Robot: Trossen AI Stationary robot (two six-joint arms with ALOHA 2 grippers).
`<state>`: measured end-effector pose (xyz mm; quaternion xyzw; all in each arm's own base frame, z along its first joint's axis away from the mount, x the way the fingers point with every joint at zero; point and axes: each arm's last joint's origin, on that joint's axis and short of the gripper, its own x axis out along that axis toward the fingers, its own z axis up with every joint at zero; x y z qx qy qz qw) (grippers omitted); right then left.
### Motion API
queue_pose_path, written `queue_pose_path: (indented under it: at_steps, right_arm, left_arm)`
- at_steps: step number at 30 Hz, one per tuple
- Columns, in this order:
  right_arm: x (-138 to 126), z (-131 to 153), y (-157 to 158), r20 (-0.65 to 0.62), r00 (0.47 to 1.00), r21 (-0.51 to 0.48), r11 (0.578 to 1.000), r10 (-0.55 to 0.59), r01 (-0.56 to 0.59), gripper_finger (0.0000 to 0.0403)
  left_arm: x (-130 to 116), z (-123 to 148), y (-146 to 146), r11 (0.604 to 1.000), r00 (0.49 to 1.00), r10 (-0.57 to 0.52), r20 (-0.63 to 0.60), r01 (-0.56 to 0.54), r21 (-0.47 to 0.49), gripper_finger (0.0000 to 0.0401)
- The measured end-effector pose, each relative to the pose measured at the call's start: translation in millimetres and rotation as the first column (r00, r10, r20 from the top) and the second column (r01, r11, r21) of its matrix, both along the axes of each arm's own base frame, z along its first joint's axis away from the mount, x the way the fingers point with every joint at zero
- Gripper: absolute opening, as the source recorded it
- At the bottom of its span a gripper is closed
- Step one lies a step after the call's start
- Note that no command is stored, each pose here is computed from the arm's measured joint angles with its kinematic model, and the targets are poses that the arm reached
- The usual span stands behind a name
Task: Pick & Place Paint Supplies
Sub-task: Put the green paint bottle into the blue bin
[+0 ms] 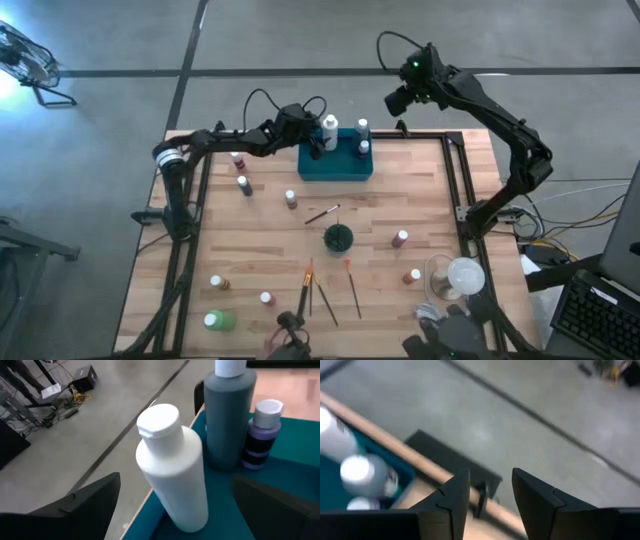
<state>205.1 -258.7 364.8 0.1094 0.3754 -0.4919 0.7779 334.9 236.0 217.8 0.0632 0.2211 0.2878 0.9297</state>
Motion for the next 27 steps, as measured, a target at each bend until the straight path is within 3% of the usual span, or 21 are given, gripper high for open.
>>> queue_pose_path:
  at_steps: [3, 6, 12, 16, 20, 23, 27]
  right_arm:
    - [8.0, 5.6, -9.5, 0.049, 0.998, -0.110, 0.994, 0.027, -0.021, 0.0155]
    - [17.5, 18.0, -20.9, 0.132, 0.989, -0.275, 0.961, 0.065, -0.026, 0.0157]
    - [28.1, 49.2, -33.8, 0.244, 0.957, -0.590, 0.807, 0.156, 0.019, 0.0145]
    - [26.1, 53.0, -32.4, 0.292, 0.948, -0.587, 0.806, 0.130, 0.070, 0.0135]
    - [23.2, 57.8, -32.9, 0.168, 0.983, -0.666, 0.743, 0.074, 0.058, 0.0126]
    - [18.2, 62.4, -27.9, 0.166, 0.986, -0.658, 0.748, 0.031, 0.087, 0.0119]
    - [18.3, 70.5, -28.5, 0.146, 0.988, -0.725, 0.685, 0.043, 0.078, 0.0110]
  left_arm:
    - [-3.8, 8.4, -2.8, 1.000, 1.000, -0.001, 0.024, 0.000, 0.011, 0.0383]
    - [-6.6, 14.6, -4.8, 1.000, 0.999, 0.003, 0.042, -0.004, 0.012, 0.0383]
    - [-10.3, 25.6, -7.3, 1.000, 0.998, 0.008, 0.065, -0.009, 0.018, 0.0383]
    - [-12.3, 27.1, -8.5, 1.000, 0.998, 0.018, 0.061, -0.018, -0.005, 0.0383]
    - [-12.2, 27.1, -8.4, 1.000, 0.998, 0.018, 0.063, -0.017, -0.004, 0.0383]
    - [-12.3, 26.8, -8.5, 1.000, 0.998, 0.018, 0.060, -0.018, -0.005, 0.0383]
    - [-12.0, 28.0, -8.2, 1.000, 0.998, 0.015, 0.067, -0.016, 0.006, 0.0383]
